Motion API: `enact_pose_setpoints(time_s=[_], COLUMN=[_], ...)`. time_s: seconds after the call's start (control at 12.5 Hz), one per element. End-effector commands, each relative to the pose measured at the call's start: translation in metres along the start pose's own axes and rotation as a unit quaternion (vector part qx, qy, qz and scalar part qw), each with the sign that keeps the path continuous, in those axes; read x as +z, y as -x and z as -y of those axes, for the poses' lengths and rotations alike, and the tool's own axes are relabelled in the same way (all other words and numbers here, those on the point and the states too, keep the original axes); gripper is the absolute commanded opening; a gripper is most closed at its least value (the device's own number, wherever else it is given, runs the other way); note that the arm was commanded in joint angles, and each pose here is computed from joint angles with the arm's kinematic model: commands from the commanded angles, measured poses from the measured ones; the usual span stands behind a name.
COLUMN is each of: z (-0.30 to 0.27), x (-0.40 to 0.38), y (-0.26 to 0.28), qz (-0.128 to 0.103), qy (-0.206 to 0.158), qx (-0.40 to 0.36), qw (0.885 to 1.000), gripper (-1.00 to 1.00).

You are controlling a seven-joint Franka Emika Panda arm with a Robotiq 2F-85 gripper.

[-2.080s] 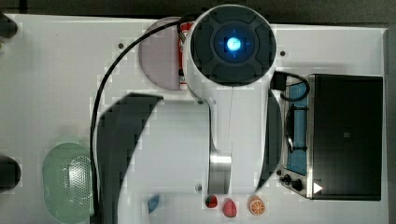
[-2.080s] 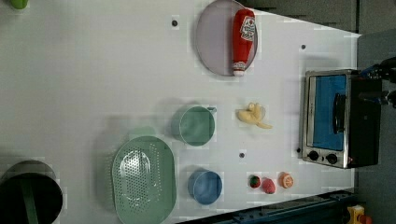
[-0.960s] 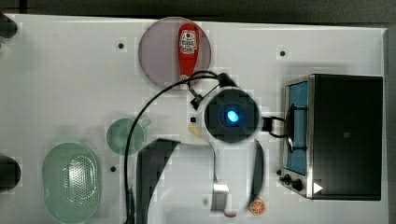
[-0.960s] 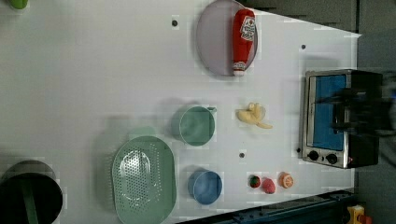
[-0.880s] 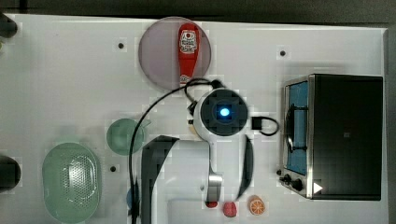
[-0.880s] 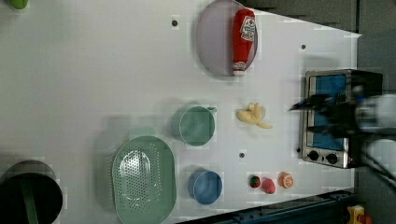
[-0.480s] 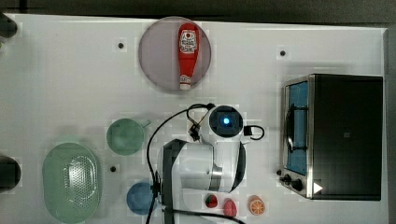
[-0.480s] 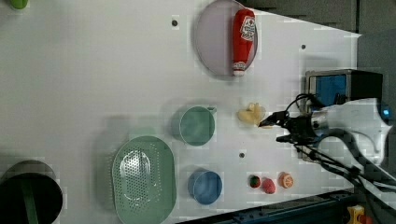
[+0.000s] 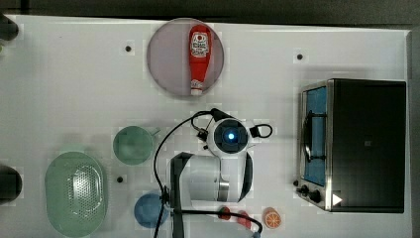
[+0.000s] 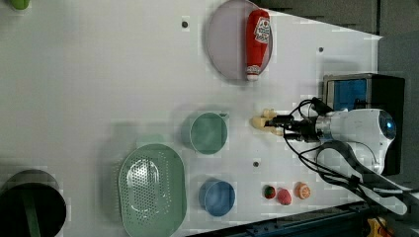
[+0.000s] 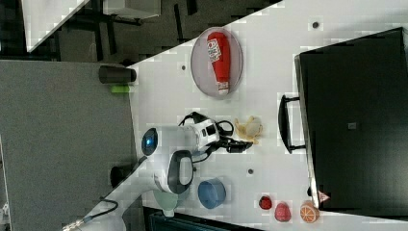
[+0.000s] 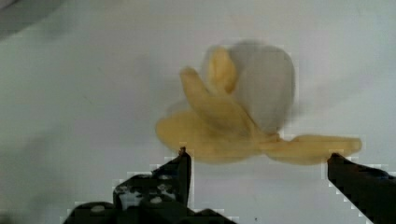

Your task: Pick Banana and place it in mug.

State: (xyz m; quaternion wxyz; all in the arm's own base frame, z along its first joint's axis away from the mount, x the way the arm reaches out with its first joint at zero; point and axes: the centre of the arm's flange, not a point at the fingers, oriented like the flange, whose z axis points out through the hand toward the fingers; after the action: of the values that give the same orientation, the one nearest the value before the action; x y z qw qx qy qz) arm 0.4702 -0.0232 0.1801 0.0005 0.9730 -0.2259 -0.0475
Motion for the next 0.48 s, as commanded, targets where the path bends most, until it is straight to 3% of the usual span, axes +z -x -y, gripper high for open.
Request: enact_pose_setpoints(time_s=[0.08,0.24,0.48], z=[-0.0003,-0.0004,-0.0008], x=[0.0239,0.0264,0.0277], y=[-0.0068,-0.0091,-0.0072], qz=[-0.008,-0.024,-0.022], qy=[-0.009,-0.015,-0.014], qx=[-0.014,-0.012,-0.013], qw=[1.0,1.0,1.0], gripper=[0.98,0.54,-0.19])
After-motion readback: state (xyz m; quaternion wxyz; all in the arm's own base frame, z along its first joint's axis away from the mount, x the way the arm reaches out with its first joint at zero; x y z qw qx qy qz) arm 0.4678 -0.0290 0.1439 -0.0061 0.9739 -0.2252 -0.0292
